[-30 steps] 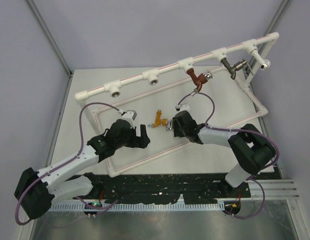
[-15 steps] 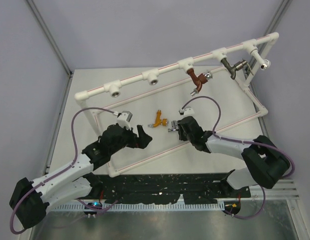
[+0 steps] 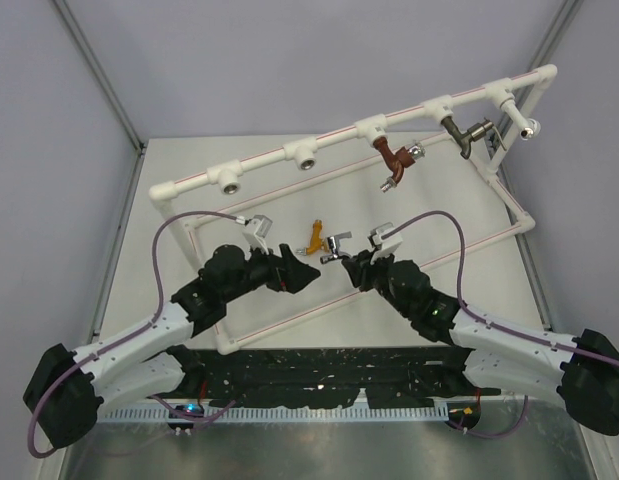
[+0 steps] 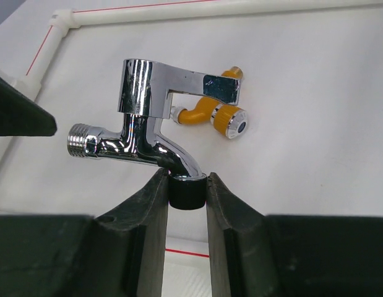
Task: Install the water faucets
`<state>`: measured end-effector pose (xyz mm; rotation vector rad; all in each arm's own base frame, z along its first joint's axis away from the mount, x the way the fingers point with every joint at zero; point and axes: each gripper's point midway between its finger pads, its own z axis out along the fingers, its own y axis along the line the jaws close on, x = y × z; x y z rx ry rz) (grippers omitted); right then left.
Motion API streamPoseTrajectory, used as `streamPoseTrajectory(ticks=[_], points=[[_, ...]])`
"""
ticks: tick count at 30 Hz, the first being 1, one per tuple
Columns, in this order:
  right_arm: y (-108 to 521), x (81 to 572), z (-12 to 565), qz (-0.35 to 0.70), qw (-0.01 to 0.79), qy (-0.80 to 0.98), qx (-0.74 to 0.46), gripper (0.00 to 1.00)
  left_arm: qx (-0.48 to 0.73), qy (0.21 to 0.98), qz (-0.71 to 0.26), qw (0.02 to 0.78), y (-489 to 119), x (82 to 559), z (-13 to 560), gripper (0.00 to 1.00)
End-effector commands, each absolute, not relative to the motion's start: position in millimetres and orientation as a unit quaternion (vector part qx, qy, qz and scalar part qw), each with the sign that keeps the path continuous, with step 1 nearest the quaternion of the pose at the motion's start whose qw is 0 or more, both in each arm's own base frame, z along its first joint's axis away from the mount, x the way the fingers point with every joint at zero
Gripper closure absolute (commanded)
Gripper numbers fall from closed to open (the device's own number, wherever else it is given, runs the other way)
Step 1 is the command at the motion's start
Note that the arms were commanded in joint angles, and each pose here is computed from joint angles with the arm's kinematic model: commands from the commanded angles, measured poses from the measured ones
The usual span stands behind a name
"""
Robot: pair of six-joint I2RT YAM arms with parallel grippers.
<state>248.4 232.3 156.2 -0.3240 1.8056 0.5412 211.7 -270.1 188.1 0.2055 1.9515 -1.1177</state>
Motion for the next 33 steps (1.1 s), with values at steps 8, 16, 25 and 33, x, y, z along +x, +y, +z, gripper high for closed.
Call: streamPoseTrajectory(ticks=[8, 16, 25, 33], points=[[250.4, 238.0, 203.6, 0.279, 0.636, 0.706, -0.140, 0.94, 0.072, 0.724, -0.548, 0.413, -302.5, 213.0, 237.3, 0.31], [251.3, 237.1, 205.9, 0.274, 0.641, 0.703, -0.140, 0.95, 0.070, 0.737, -0.554, 0.382, -312.6, 213.1, 228.0, 0.41], [255.1, 235.2, 206.9, 0.273, 0.642, 0.701, -0.147, 0.95, 0.071, 0.742, -0.553, 0.373, -316.8, 214.5, 225.6, 0.45], [258.1, 232.8, 208.1, 0.275, 0.643, 0.698, -0.153, 0.94, 0.072, 0.743, -0.552, 0.372, -319.1, 216.6, 225.9, 0.61]])
